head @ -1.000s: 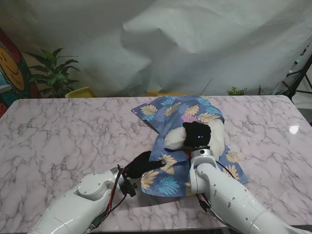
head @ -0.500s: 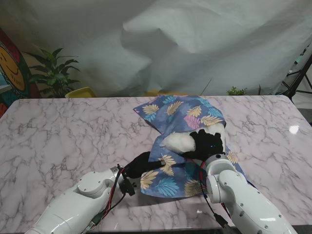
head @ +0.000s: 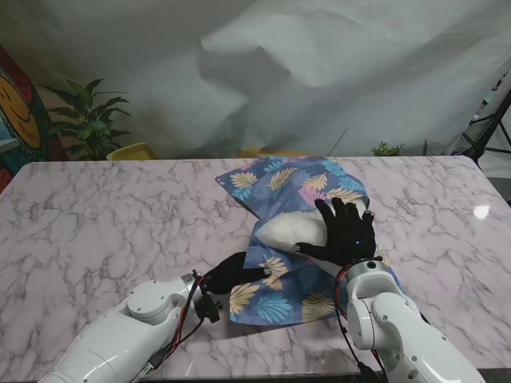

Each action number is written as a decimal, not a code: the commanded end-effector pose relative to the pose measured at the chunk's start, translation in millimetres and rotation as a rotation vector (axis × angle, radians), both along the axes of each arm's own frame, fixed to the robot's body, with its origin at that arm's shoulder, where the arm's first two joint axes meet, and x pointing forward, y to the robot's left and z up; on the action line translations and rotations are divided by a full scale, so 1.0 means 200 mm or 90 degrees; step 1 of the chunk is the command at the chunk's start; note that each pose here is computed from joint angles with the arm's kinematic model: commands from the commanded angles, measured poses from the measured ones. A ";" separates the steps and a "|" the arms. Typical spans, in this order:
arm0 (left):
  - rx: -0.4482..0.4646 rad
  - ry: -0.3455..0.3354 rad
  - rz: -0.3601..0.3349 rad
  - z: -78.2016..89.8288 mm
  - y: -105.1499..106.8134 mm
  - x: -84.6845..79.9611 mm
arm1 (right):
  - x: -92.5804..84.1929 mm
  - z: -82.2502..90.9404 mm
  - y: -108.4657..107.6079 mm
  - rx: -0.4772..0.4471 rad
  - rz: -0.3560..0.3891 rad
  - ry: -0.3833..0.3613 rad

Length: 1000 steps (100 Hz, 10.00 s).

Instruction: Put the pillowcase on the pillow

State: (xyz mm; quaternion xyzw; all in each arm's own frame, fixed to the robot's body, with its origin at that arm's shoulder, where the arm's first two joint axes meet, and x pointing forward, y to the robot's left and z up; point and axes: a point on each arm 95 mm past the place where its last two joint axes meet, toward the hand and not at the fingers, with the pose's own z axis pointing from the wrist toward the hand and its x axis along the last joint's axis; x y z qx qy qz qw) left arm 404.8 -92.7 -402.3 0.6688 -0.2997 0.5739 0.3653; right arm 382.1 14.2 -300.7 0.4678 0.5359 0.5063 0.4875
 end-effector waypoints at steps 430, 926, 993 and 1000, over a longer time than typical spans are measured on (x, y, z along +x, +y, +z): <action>0.267 -0.636 -0.116 0.24 -0.45 0.52 | -0.11 -0.23 -0.11 -0.313 0.114 -0.055; 0.316 -0.576 0.030 -0.10 -0.05 0.35 | 0.11 -0.55 -0.04 0.428 0.312 0.125; 0.327 -0.571 0.022 -0.09 -0.02 0.36 | 0.12 -0.44 -0.19 0.269 0.297 0.259; 0.326 -0.569 0.015 -0.09 -0.02 0.36 | 0.12 -0.40 -0.21 0.215 0.286 0.279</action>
